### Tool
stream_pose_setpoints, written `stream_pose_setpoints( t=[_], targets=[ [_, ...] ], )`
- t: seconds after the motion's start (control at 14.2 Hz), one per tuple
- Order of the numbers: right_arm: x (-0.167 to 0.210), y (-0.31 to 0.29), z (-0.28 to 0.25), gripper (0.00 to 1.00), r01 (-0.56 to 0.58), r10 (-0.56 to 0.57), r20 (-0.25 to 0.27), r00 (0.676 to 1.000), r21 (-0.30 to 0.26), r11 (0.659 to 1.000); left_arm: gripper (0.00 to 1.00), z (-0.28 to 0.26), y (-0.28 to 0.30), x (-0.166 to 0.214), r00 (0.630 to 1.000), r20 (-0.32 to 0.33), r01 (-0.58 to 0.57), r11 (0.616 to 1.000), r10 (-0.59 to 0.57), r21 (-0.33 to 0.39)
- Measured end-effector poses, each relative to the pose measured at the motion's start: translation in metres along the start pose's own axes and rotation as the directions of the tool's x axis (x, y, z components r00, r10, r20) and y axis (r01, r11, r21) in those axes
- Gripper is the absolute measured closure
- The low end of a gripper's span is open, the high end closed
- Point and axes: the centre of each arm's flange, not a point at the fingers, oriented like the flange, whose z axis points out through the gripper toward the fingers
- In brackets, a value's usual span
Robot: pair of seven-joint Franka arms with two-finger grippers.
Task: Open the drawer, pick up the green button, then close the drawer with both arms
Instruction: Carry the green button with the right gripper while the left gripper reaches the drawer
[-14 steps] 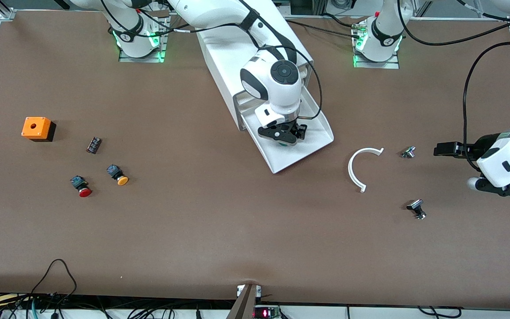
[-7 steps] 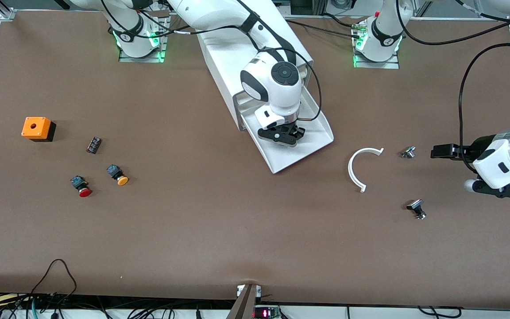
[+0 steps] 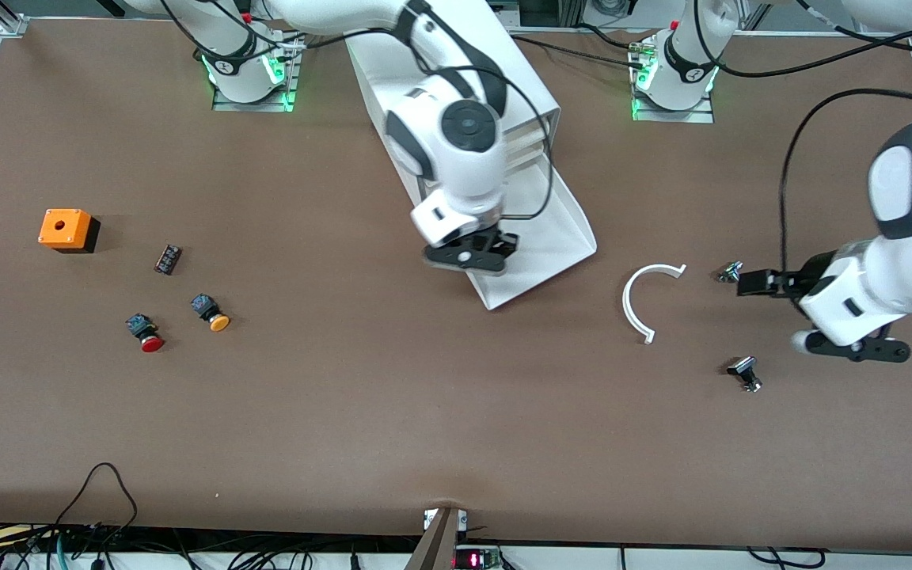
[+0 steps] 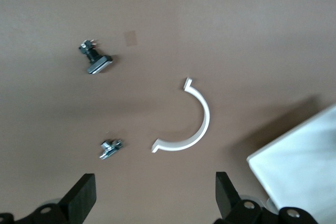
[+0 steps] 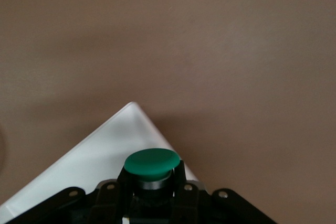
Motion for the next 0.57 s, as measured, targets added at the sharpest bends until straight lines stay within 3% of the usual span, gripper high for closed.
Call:
stream_pose_setpoints(
  t=[0.28, 0.57],
  targets=[
    [0.088, 0.131, -0.028, 0.67, 0.195, -0.193, 0.101, 0.976, -0.005, 0.981, 0.0, 0.047, 0.056, 0.009, 0.993, -0.026, 0.112, 0.994, -0.112, 0.005],
    [0.151, 0.278, -0.002, 0.67, 0.38, -0.38, 0.188, 0.906, 0.039, 0.924, 0.0, 0.108, 0.124, 0.004, 0.975, -0.054, 0.214, 0.977, -0.213, 0.017]
  ],
)
